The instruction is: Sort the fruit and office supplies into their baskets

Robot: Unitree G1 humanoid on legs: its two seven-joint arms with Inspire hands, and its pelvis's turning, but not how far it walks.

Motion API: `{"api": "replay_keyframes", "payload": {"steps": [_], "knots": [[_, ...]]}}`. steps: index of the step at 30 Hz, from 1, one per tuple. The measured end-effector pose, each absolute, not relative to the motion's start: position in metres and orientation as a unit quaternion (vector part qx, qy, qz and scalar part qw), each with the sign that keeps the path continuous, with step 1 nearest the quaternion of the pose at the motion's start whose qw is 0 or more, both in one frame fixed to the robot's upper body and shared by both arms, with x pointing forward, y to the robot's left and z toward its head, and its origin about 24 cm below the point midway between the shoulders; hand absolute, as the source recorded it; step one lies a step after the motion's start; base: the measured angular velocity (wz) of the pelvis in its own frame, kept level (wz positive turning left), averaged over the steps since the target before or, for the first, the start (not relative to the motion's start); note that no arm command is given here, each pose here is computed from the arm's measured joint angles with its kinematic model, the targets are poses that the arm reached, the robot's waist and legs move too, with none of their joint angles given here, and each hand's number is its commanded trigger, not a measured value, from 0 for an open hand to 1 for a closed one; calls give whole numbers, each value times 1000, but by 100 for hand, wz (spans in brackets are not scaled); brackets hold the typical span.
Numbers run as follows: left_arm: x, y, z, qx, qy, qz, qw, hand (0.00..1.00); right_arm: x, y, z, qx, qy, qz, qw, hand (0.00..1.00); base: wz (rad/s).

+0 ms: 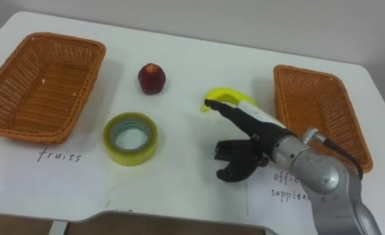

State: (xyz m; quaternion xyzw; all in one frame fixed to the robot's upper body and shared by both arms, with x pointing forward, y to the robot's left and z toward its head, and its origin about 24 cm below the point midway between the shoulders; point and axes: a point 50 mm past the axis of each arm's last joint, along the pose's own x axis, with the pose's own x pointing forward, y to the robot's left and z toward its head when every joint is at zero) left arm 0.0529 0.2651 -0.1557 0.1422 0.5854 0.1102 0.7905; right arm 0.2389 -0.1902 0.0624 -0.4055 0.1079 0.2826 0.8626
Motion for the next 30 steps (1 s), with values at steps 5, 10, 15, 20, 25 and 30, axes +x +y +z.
{"api": "replay_keyframes", "payload": {"steps": [5,10,15,20,25,30], "knots": [[57,265,-154,142,582,110,793,0,234,-193,53,-421,141,277,852,0,0],[59,265,-154,142,578,109,796,0,232,-196,50,-430,162,276,844,0,0],[60,264,-154,141,576,109,797,0,231,-199,45,-435,178,273,839,0,0],[59,264,-154,133,576,115,798,0,231,-202,40,-439,196,269,835,0,1],[57,264,-154,127,578,117,797,0,231,-203,40,-448,198,266,830,0,5],[56,264,-154,125,578,121,797,0,231,-203,39,-448,198,265,831,0,0]]}}
